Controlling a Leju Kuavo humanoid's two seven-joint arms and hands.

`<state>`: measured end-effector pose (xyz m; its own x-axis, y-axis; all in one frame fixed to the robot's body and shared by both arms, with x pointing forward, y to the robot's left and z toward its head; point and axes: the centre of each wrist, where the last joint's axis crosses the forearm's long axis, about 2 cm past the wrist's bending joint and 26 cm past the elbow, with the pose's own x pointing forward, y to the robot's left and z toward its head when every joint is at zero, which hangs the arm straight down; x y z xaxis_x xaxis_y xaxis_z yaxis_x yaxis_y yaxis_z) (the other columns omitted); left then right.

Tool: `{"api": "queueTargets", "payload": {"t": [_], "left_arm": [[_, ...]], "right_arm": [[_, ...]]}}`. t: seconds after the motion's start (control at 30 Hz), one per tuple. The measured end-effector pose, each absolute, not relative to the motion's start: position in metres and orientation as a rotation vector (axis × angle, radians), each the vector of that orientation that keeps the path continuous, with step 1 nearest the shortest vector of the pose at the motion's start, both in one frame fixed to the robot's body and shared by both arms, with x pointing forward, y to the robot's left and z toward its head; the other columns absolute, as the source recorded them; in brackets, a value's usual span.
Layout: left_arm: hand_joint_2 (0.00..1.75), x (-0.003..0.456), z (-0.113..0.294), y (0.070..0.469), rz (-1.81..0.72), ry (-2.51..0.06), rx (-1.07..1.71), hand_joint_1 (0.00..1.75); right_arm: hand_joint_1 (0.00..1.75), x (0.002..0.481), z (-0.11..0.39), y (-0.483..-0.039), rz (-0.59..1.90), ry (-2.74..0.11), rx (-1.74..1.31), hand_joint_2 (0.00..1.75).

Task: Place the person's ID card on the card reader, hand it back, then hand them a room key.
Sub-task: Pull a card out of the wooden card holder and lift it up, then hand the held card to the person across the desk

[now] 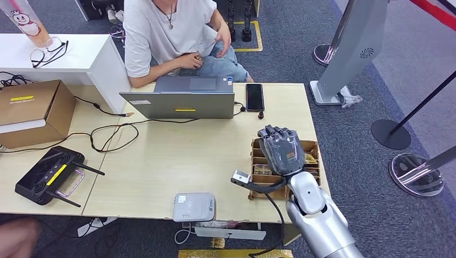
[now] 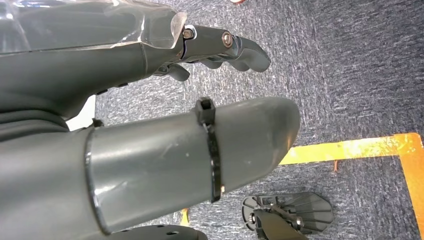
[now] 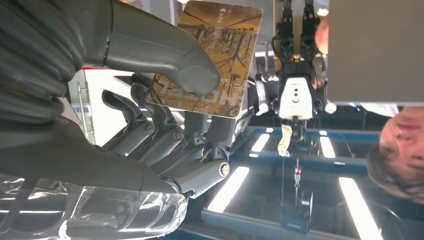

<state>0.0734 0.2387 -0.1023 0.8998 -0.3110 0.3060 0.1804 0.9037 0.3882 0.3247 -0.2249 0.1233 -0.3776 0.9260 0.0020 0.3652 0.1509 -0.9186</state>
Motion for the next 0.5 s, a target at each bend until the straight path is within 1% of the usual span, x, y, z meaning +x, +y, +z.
{"api": "queueTargets", "payload": {"t": [0.5], "left_arm": [[0.00,0.0707,-0.1028,0.2397,-0.239,-0.365,0.368,0.00]], "right_arm": [[1.75,0.3209,0.1343,-0.2191,1.175,-1.921,-1.249,1.75]]}}
